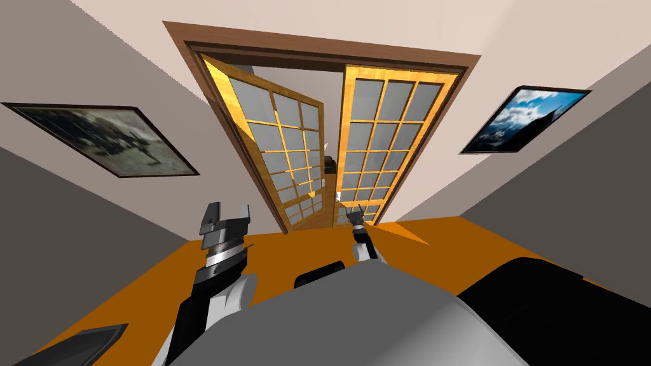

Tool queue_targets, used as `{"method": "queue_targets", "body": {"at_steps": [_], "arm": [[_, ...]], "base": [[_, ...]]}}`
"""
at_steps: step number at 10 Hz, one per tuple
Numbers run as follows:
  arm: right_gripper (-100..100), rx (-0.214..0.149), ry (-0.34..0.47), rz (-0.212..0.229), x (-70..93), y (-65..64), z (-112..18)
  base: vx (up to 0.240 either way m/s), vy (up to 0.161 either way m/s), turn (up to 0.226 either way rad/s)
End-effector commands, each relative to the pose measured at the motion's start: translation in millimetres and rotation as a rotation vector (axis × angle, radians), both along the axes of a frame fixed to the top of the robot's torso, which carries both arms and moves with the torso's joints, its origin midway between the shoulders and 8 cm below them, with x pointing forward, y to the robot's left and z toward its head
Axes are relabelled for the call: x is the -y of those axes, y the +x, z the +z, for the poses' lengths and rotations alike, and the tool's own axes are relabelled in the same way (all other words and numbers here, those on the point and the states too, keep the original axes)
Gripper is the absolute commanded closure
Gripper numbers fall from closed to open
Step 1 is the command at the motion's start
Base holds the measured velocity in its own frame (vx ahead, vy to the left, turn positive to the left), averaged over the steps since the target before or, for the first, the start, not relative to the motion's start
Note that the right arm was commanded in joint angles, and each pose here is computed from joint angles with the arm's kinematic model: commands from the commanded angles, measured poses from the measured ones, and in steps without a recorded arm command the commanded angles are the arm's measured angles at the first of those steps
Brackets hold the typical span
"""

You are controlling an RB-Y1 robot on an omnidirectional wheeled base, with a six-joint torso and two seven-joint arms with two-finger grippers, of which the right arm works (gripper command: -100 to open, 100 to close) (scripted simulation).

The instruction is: Push the door open

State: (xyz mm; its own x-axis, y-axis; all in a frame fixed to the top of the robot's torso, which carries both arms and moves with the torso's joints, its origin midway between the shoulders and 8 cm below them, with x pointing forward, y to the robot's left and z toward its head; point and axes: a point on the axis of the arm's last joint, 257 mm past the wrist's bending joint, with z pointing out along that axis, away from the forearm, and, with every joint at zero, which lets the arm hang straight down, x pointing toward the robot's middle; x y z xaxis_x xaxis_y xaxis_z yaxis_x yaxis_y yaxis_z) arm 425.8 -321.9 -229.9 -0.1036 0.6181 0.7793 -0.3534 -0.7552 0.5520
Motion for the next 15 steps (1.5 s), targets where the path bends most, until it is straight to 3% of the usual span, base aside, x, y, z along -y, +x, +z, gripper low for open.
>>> {"method": "queue_targets", "body": {"at_steps": [1,6,7,15], "arm": [[-100,-0.012,0.057,0.002,4.7,-2.2,-16.1],[-100,-0.039,0.189,0.0,11.4,-6.2,-52.5],[-100,-0.039,0.189,0.0,11.4,-6.2,-52.5],[-100,-0.071,0.427,-0.023,16.1,-19.1,-112.1]], "base": [[0.082,-0.063,0.155],[0.066,-0.048,0.098],[0.043,-0.036,0.051],[0.067,-0.059,0.108]]}}
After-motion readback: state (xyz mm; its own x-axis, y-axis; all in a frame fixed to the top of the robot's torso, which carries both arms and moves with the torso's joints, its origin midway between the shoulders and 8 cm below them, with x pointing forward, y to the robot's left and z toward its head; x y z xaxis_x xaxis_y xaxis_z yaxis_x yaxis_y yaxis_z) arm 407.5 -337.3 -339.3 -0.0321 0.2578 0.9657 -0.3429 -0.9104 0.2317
